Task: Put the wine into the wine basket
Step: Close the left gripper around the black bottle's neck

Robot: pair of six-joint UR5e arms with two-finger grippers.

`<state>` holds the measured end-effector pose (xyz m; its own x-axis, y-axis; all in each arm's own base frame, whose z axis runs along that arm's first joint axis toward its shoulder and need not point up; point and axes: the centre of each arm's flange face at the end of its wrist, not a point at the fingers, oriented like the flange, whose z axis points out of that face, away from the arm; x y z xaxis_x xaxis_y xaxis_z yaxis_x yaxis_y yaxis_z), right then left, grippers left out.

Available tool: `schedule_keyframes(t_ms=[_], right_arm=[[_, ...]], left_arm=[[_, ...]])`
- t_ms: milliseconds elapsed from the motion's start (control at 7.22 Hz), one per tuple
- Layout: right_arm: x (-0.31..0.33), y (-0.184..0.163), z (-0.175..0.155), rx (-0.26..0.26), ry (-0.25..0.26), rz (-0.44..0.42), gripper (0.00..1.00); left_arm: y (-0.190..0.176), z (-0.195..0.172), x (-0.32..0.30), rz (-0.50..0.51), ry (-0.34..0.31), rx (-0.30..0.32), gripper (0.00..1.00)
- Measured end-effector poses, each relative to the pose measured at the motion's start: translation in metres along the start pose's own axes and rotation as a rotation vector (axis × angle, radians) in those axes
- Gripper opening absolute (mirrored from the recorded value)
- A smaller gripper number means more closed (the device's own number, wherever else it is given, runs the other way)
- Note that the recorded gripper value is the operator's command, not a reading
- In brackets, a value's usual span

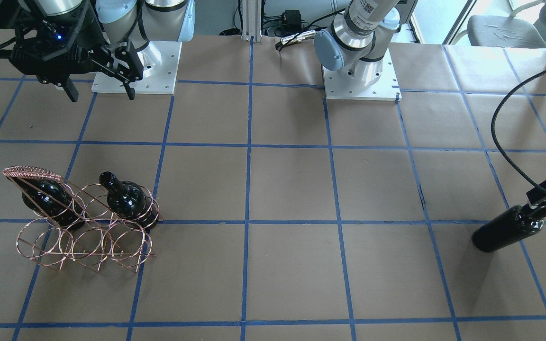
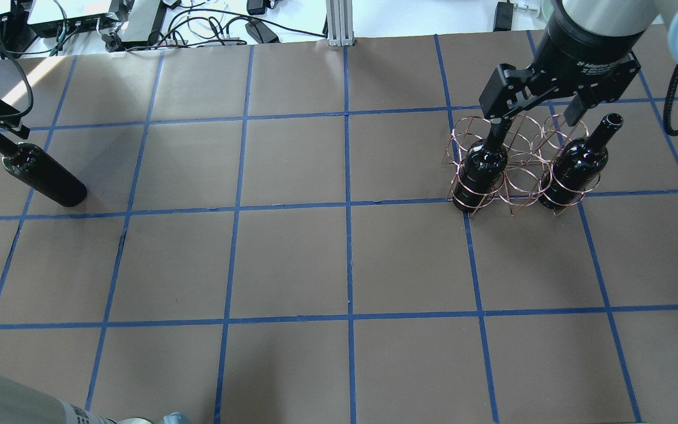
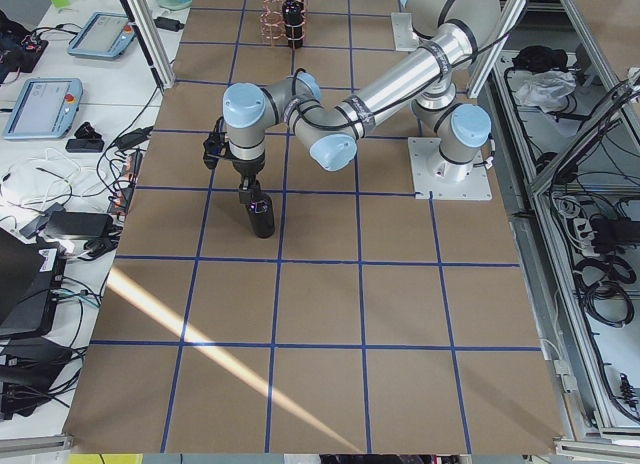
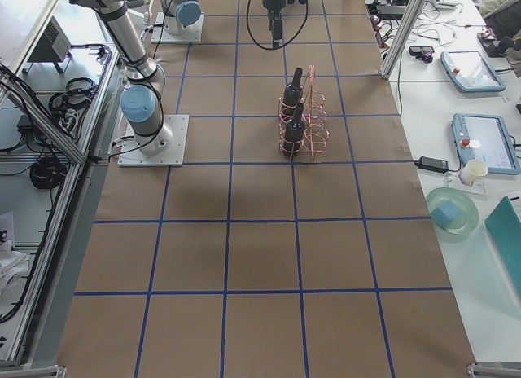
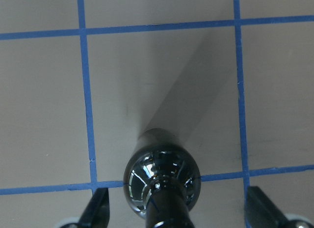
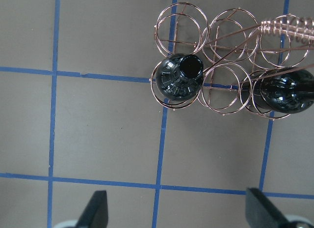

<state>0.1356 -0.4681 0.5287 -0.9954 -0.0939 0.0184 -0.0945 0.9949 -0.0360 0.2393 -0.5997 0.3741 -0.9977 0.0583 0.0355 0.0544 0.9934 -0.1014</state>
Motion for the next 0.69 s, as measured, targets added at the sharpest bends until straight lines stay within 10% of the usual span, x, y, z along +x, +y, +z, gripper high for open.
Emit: schedule_keyframes(t_ms=[692], right_arm=[[0.000, 0.000, 0.000, 0.000, 0.000, 0.000, 1.00]], left_arm=[[-0.001, -0.009, 0.008, 0.017, -0.044, -0.016, 0.00]])
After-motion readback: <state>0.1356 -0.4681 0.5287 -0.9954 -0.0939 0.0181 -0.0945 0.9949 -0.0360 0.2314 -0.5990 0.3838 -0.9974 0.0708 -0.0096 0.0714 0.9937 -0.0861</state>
